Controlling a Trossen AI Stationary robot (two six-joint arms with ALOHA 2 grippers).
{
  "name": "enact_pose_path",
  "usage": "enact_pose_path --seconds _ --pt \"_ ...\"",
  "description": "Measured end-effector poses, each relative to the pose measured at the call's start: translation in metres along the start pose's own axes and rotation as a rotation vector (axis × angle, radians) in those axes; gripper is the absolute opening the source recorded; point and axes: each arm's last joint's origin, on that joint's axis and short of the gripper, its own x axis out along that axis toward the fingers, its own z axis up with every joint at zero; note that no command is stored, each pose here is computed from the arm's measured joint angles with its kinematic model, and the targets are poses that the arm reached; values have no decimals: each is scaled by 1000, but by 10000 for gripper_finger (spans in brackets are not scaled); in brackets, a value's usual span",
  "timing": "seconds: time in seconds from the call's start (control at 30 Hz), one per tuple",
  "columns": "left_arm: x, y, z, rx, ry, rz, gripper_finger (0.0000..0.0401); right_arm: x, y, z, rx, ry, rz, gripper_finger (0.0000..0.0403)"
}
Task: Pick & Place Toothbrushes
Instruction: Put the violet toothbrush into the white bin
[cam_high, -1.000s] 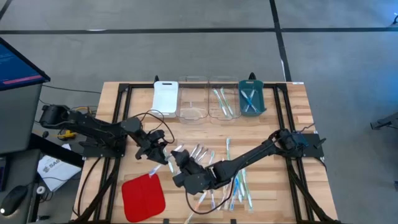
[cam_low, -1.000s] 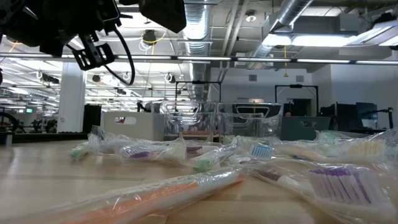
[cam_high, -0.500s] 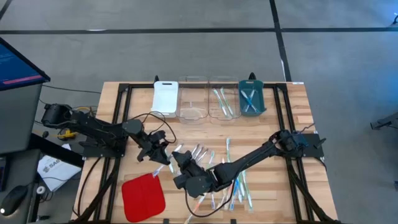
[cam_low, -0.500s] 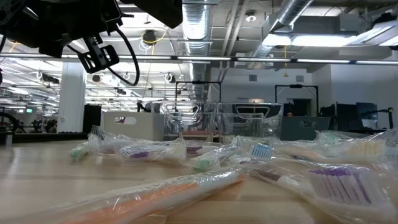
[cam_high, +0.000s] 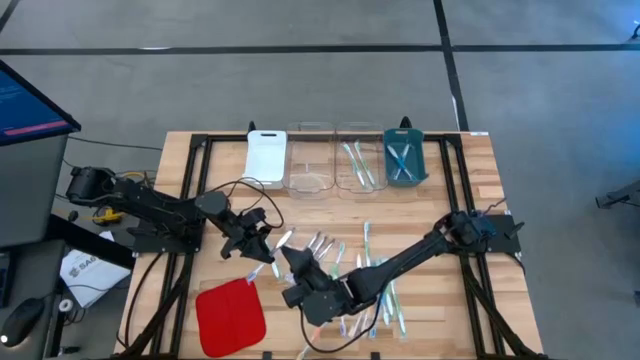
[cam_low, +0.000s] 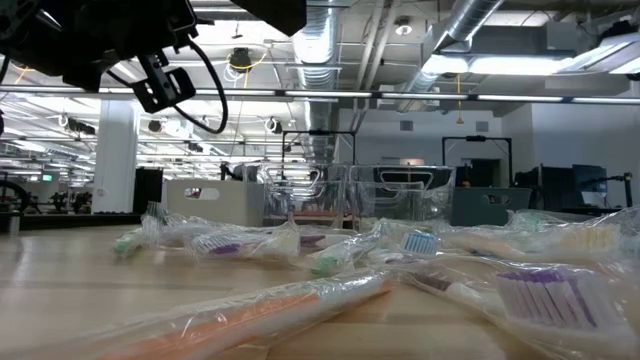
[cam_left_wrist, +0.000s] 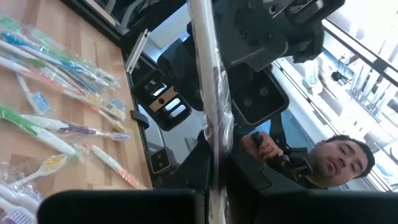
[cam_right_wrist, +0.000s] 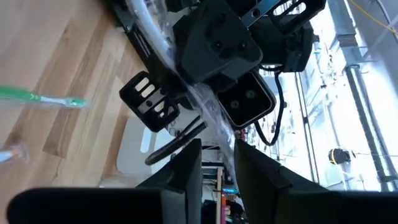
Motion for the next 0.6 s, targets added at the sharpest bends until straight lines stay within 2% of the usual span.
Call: enact_pose_path --seconds 0.2,0.33,0.4,0.53,0.6 --pt "-5 4 7 -8 -39 27 17 -16 -2 3 -34 -14 -2 87" --pt "-15 13 18 -25 -91 69 17 -32 -16 -1 12 -50 28 87" --pt "-23 19 25 -26 -119 92 17 -42 -32 -8 103 -136 118 87" --pt "-44 32 40 -31 -190 154 17 -54 -68 -35 313 -303 455 87" --pt "-59 38 50 -35 -231 186 17 -51 -84 -49 417 -337 606 87"
